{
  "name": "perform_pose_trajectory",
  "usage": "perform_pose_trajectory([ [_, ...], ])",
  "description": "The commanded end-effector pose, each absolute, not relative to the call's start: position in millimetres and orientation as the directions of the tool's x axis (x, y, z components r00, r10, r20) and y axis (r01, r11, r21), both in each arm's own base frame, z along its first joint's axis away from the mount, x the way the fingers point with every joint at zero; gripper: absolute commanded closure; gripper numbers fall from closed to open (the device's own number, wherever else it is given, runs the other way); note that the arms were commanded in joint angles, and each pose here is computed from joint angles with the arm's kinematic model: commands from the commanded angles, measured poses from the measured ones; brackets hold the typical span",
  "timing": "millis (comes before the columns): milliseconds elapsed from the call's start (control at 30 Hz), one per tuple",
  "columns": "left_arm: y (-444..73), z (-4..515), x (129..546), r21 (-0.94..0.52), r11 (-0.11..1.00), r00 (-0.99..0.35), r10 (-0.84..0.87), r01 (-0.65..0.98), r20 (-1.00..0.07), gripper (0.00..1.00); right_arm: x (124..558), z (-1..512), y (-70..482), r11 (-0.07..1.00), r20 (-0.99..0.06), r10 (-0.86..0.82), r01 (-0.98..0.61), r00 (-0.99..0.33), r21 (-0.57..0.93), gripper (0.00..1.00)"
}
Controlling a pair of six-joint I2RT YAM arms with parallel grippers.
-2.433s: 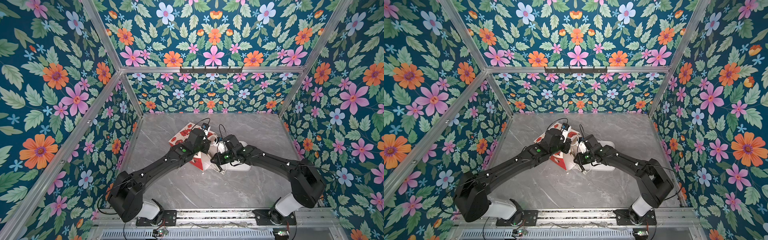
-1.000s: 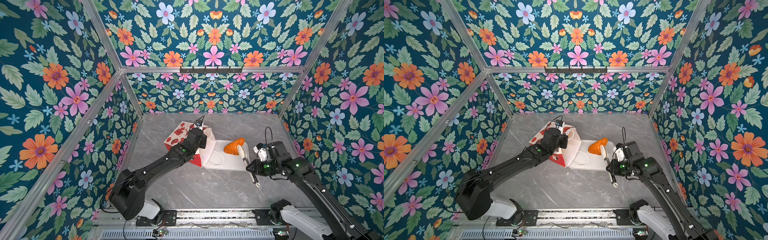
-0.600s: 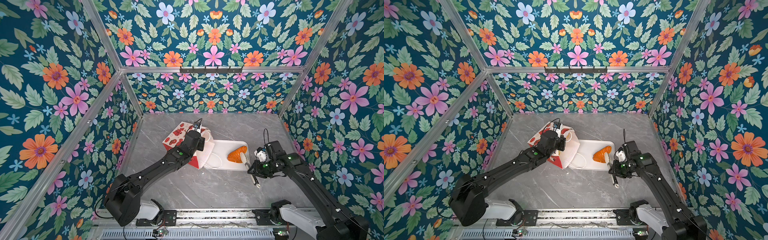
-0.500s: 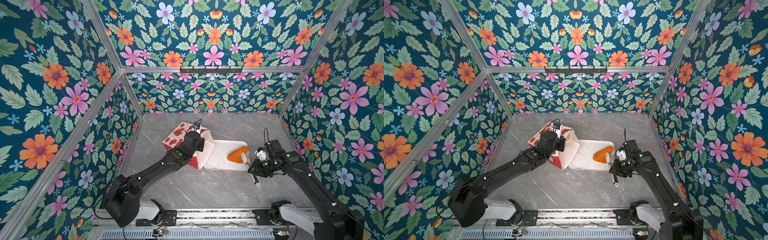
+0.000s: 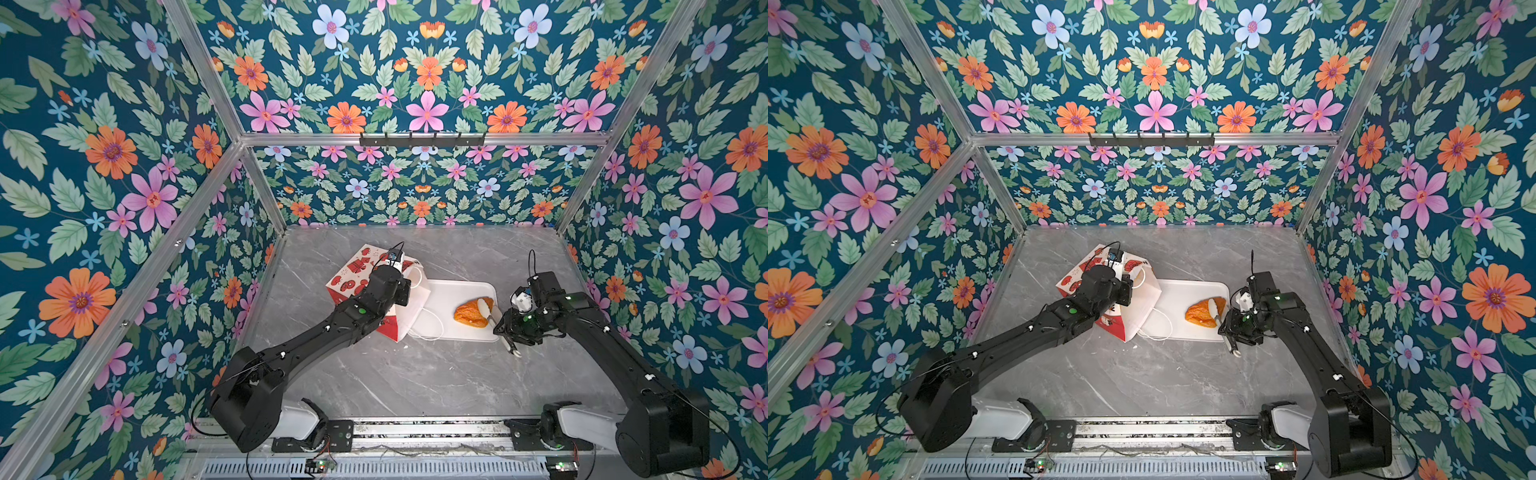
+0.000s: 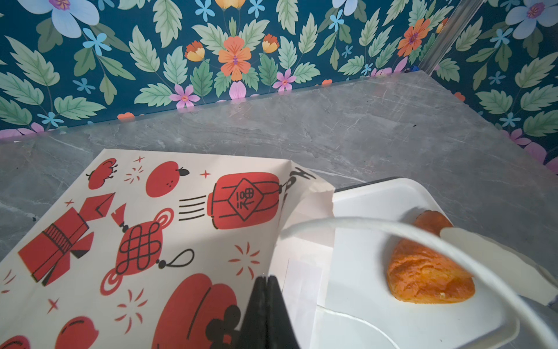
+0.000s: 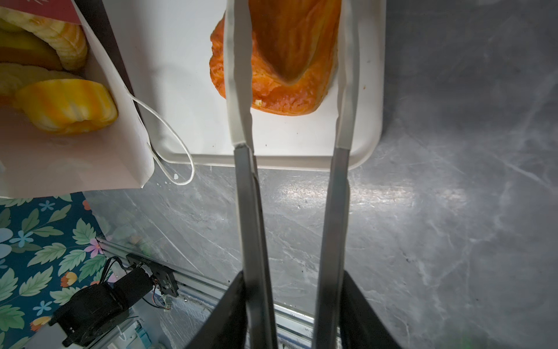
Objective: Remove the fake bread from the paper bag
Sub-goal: 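Pull the croissant out with the tongs and set it on the white tray, then move the tongs in the right gripper back into the bag opening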
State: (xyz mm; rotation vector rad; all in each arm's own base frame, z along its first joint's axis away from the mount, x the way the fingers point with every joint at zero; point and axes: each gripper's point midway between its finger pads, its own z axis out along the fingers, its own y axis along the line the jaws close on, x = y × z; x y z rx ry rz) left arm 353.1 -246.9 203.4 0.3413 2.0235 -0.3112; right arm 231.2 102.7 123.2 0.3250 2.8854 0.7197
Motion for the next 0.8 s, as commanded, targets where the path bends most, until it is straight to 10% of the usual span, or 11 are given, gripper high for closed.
perform_pose_trajectory([
  [0, -247, 209, 356, -0.086, 0.929, -0.429, 0.084, 0.361, -0.899, 1.00, 236, 129, 100, 0.867, -0.131, 0.247, 0.159, -0.960, 0.472, 0.53],
  [333, -244, 213, 358, -0.080, 0.934, -0.423, 0.081, 0.350, -0.903, 1.00, 232, 180, 105, 0.839, -0.255, 0.252, 0.080, -0.933, 0.539, 0.55],
  [767, -248, 218, 361, -0.089, 0.930, -0.425, 0.076, 0.356, -0.902, 1.00, 189, 130, 142, 0.800, -0.083, 0.173, 0.091, -0.981, 0.593, 0.56],
])
